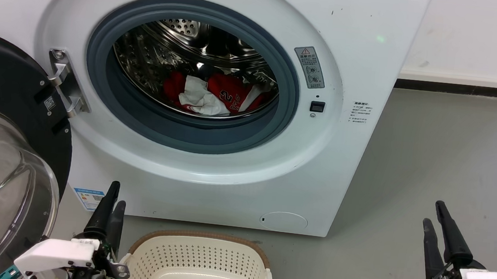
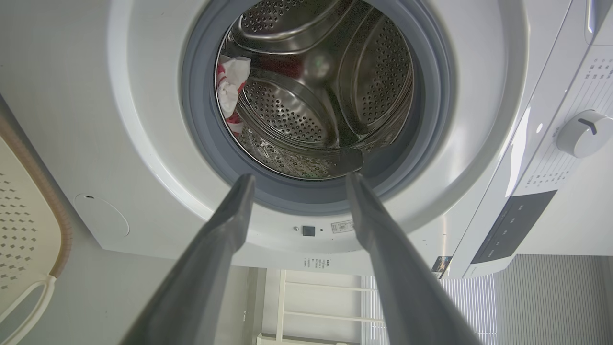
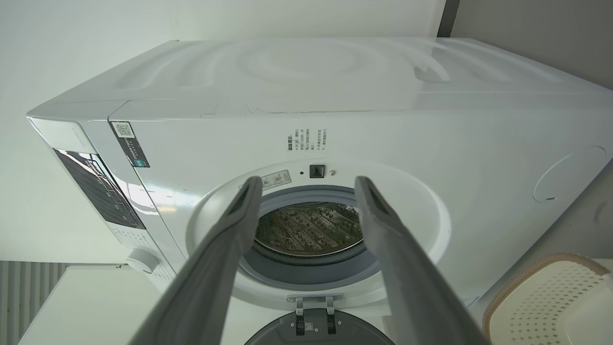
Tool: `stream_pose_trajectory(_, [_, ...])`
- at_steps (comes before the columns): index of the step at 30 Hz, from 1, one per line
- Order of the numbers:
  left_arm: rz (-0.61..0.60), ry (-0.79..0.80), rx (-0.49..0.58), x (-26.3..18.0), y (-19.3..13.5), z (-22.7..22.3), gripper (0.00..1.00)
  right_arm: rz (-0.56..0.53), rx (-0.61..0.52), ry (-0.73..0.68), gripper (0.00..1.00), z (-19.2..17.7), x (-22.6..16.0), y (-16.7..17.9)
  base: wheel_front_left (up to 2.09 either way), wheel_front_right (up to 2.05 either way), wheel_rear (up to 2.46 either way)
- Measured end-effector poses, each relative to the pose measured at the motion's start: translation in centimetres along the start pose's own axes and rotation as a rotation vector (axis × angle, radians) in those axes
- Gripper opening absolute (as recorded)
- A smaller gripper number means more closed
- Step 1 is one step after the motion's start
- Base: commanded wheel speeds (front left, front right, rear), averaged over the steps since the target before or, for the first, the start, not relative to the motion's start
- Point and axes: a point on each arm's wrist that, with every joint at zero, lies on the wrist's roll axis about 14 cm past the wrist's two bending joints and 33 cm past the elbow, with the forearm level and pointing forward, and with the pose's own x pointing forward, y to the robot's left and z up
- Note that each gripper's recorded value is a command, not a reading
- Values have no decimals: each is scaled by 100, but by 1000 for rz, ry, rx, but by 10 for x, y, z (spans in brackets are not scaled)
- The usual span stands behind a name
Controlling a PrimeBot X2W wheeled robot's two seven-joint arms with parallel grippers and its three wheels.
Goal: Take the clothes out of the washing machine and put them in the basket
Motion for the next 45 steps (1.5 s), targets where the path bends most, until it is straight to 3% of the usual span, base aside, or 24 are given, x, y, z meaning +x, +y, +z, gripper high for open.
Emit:
stream_pose_trajectory(7, [-12,-4,36,2,-5,-5,100,17,-38,-20,100,1,1,6,0,0,0])
stream_pose_trajectory(16, [-52,-10,191,7,-19,-8,100,39,-178,-43,100,3,2,14,0,0,0])
stream_pose_trajectory(45, [-163,-21,772,12,-49,-28,100,133,-909,-50,100,-13,-3,38,0,0,0])
